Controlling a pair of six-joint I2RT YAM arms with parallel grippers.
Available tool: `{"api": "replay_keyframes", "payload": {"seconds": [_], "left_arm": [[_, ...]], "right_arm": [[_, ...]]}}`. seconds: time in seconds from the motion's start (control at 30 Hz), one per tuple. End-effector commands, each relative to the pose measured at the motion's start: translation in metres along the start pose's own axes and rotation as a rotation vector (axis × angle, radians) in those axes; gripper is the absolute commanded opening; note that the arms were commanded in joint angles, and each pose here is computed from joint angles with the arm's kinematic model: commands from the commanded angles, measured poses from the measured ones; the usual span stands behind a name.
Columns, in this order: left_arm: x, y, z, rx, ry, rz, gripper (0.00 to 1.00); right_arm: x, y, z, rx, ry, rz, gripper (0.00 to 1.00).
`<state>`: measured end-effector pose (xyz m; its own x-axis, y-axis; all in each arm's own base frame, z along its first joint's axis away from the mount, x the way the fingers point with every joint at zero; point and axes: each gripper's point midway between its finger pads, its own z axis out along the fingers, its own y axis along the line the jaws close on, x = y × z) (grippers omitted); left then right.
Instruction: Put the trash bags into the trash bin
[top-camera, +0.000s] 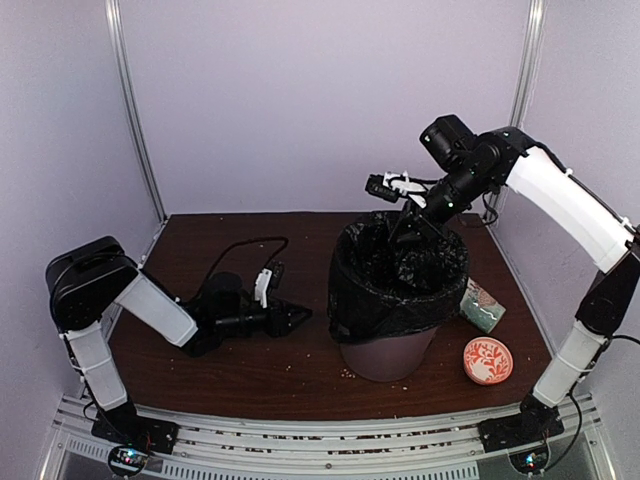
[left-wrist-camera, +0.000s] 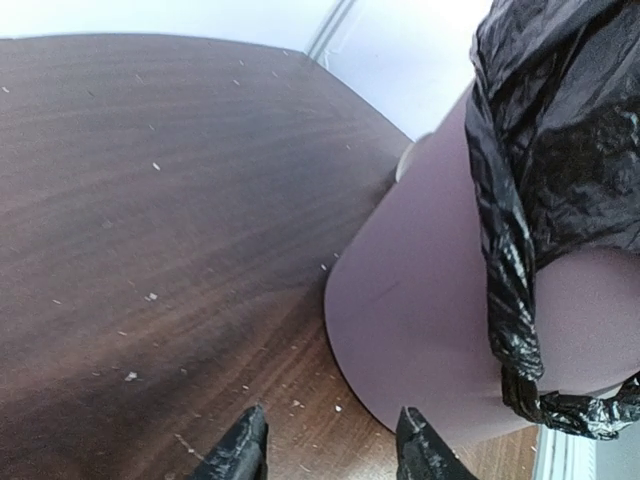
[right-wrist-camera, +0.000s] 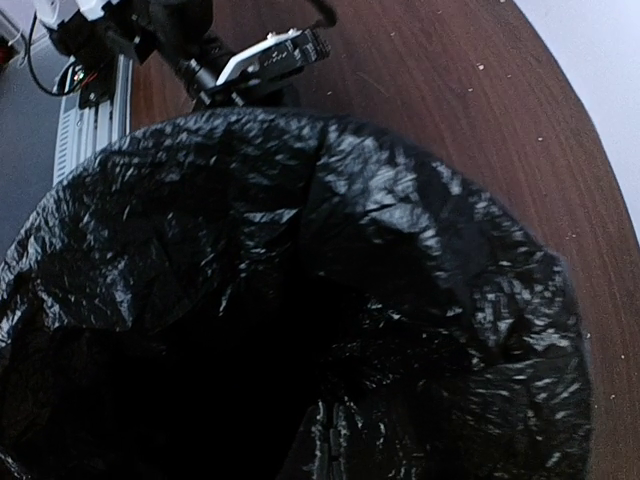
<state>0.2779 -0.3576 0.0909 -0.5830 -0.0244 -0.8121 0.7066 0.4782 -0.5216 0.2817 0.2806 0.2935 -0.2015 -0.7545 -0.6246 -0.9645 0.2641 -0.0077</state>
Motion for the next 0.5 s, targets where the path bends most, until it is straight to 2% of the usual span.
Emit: {"api": "replay_keyframes", "payload": {"seconds": [0.0,0.3,0.47], "left_arm": [[-0.011,0.011,-0.009,-0.084,-0.046,0.043,0.45],[-0.022,0.008,-0.015,-0.099,-0.074,0.062,0.45],[-0.024,0.01,-0.019,-0.128,-0.07,0.086,0.45]], "right_arm": [[0.019,0.019,0.009,-0.066,0.109,-0.089,0.03],[0.06,0.031,0.048,-0.093,0.304,-0.189,0.0],[0.077,0.038,0.061,-0.137,0.359,-0.207,0.0]]}}
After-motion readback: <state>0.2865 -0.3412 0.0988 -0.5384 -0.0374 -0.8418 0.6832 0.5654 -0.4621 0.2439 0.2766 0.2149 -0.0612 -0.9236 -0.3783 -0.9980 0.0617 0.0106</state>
